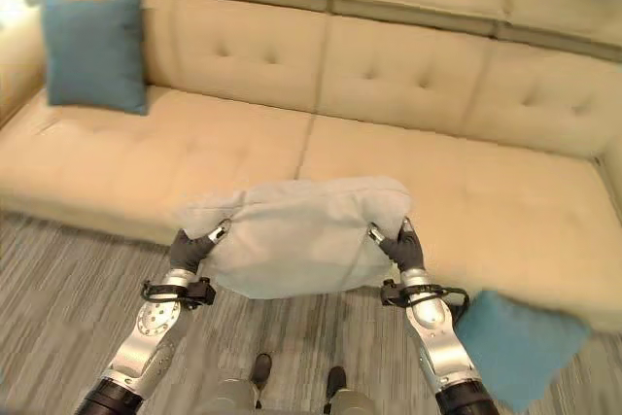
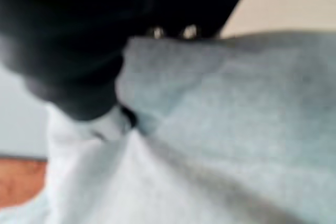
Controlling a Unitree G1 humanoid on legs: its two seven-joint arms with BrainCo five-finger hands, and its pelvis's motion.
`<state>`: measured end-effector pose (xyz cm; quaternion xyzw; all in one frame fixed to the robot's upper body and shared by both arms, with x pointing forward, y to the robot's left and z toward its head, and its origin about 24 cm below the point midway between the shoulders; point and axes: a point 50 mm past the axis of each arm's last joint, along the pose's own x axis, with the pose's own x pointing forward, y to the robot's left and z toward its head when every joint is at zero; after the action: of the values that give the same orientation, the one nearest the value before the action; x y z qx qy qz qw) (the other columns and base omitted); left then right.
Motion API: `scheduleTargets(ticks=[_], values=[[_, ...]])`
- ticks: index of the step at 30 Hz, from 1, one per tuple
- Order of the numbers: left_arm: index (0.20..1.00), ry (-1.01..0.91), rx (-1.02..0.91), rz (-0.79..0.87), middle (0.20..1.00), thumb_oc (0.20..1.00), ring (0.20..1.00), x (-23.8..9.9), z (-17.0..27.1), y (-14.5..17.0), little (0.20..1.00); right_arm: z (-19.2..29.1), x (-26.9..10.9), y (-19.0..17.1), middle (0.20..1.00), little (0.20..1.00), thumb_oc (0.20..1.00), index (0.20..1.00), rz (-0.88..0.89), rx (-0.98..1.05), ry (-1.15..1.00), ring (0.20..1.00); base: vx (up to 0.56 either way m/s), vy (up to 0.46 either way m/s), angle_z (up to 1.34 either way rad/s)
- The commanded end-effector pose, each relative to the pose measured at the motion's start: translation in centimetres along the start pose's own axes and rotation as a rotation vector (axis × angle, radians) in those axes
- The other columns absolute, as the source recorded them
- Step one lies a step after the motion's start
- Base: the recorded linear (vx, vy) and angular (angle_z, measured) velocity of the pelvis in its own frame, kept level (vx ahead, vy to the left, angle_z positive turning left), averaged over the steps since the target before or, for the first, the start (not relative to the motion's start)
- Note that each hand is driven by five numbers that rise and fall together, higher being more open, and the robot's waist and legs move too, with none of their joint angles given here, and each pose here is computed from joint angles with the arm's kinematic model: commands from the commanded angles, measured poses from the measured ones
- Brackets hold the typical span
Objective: Pick up all the scattered cushions and arrange them neatly on the sofa.
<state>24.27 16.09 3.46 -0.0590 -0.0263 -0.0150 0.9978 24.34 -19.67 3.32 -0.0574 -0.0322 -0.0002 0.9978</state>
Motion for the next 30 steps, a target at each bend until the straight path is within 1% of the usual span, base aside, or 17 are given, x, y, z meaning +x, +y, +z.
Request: scheduleTargets(ticks=[1, 7, 13, 16, 23, 30], values=[[0.200, -0.230, -0.039, -0.125, 0.200, 0.200, 0.200, 1.3, 4.4, -2.0, 0.200, 4.8, 1.2, 0.7, 0.200, 0.200, 0.200, 0.200, 0.032, 0.042, -0.256, 0.200, 0.08, -0.093, 1.10], [0.200, -0.212, -0.012, -0.117, 0.200, 0.200, 0.200, 1.2, 4.2, -1.6, 0.200, 4.8, 1.2, 0.8, 0.200, 0.200, 0.200, 0.200, 0.013, 0.041, -0.256, 0.200, 0.15, -0.005, 0.09], [0.200, -0.219, -0.001, -0.111, 0.200, 0.200, 0.200, 0.9, 4.3, -1.2, 0.200, 4.3, 1.5, 1.5, 0.200, 0.200, 0.200, 0.200, 0.024, 0.051, -0.232, 0.200, 0.18, 0.077, -0.41], [0.200, -0.217, -0.005, -0.116, 0.200, 0.200, 0.200, 0.7, 4.4, -1.2, 0.200, 4.1, 1.6, 2.1, 0.200, 0.200, 0.200, 0.200, 0.037, 0.065, -0.224, 0.200, 0.24, 0.230, -0.21], [0.200, -0.244, 0.037, -0.134, 0.200, 0.200, 0.200, 1.2, 5.2, -1.3, 0.200, 5.2, 2.4, 3.3, 0.200, 0.200, 0.200, 0.200, 0.075, 0.072, -0.266, 0.200, 0.11, 0.141, -0.27], [0.200, -0.214, 0.029, -0.115, 0.200, 0.200, 0.200, 0.7, 4.5, -0.6, 0.200, 5.5, 2.9, 3.5, 0.200, 0.200, 0.200, 0.200, 0.106, 0.051, -0.271, 0.200, 0.21, 0.004, -0.25]])
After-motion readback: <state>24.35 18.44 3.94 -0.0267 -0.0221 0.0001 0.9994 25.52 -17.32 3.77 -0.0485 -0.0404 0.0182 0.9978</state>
